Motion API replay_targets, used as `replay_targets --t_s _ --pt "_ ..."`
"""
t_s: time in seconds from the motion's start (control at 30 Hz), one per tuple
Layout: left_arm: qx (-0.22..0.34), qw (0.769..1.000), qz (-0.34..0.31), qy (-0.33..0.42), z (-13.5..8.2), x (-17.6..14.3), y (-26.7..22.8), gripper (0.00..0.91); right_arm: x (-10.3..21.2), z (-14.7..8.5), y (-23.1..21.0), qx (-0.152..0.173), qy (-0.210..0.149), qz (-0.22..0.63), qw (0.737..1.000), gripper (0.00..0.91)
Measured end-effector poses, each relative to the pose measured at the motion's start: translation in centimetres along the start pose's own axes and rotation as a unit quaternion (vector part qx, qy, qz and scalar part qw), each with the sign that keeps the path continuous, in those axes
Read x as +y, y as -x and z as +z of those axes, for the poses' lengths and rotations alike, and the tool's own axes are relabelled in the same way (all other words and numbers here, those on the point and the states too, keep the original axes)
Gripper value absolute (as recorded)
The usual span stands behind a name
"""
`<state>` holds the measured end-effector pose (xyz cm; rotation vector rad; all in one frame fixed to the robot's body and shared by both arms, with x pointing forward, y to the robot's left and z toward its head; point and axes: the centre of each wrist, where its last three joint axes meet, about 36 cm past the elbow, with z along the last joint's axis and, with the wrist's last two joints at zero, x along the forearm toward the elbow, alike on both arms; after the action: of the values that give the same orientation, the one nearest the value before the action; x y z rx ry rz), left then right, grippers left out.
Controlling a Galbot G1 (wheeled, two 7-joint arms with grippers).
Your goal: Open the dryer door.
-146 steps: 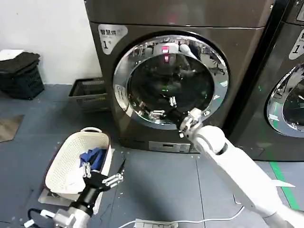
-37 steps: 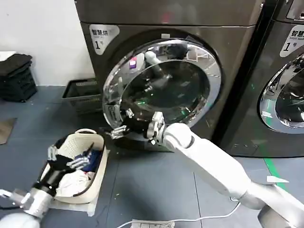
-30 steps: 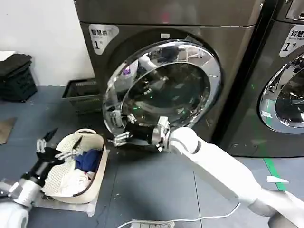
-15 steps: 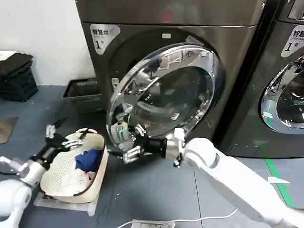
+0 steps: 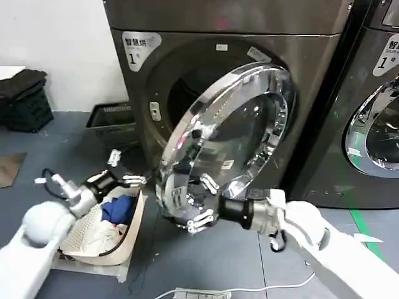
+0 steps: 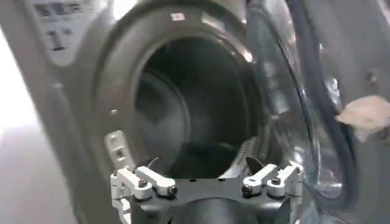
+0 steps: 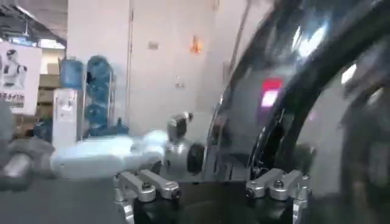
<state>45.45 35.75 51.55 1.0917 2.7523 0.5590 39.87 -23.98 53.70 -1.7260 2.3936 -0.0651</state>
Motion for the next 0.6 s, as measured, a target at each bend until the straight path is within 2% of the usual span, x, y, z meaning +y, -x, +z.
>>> replay_targets --t_s 0.33,0.6 --pt "-0.032 0.997 0.068 0.015 -1.3 -1.2 5.3 0.907 2.4 -0.1 -6.4 0.053 -0.044 0.146 0.987 0.907" --pt "-0.058 0.992 0.111 0.018 -2.0 -2.8 9.2 0.907 5.9 0.5 -11.8 0.076 -0.042 0.262 0.961 0.907"
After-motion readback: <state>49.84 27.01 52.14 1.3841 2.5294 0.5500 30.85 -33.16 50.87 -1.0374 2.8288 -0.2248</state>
